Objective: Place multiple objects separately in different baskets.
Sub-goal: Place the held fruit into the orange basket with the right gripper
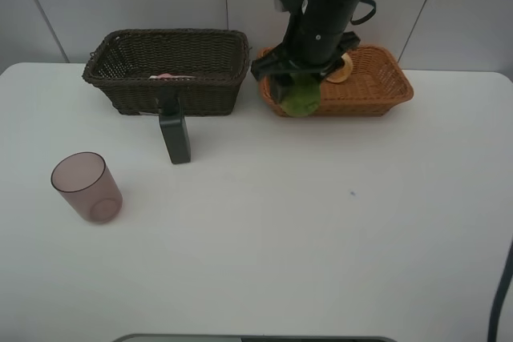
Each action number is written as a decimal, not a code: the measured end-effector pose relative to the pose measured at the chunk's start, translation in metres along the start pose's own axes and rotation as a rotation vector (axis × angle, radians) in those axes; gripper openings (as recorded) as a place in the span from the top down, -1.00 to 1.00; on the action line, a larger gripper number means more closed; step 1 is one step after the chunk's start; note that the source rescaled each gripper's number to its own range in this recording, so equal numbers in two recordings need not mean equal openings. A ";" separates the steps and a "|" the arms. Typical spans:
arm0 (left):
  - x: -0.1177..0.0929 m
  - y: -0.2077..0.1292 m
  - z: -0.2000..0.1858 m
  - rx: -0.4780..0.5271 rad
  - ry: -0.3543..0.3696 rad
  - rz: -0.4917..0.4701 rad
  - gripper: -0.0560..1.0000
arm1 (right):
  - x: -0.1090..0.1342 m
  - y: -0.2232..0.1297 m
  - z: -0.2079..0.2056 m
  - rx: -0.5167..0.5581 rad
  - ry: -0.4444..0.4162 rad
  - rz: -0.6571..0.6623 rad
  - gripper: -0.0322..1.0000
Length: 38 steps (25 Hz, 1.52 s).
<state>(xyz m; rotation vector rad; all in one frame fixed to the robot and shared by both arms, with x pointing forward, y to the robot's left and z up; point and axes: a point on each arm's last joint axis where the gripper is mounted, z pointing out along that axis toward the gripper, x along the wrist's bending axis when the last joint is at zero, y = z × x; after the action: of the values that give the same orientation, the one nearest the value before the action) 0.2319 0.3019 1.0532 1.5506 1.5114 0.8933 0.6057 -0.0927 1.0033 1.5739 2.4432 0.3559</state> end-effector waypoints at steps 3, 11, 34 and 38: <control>0.000 0.000 0.000 0.000 0.000 0.000 -1.00 | -0.034 0.012 -0.003 -0.083 -0.016 0.140 0.19; 0.000 0.000 0.000 0.000 0.000 0.000 -1.00 | -0.104 0.025 0.018 -0.251 -0.054 0.342 0.19; 0.000 0.000 0.000 0.000 0.000 0.000 -1.00 | -0.118 0.023 0.061 -0.240 -0.092 0.322 -0.78; 0.000 0.000 0.000 0.000 0.000 0.000 -1.00 | -0.116 0.025 0.040 -0.258 -0.093 0.320 -0.84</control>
<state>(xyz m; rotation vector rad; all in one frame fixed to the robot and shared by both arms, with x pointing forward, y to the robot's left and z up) 0.2319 0.3019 1.0532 1.5506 1.5114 0.8933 0.6867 -0.1849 0.9787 1.8148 1.9824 0.6088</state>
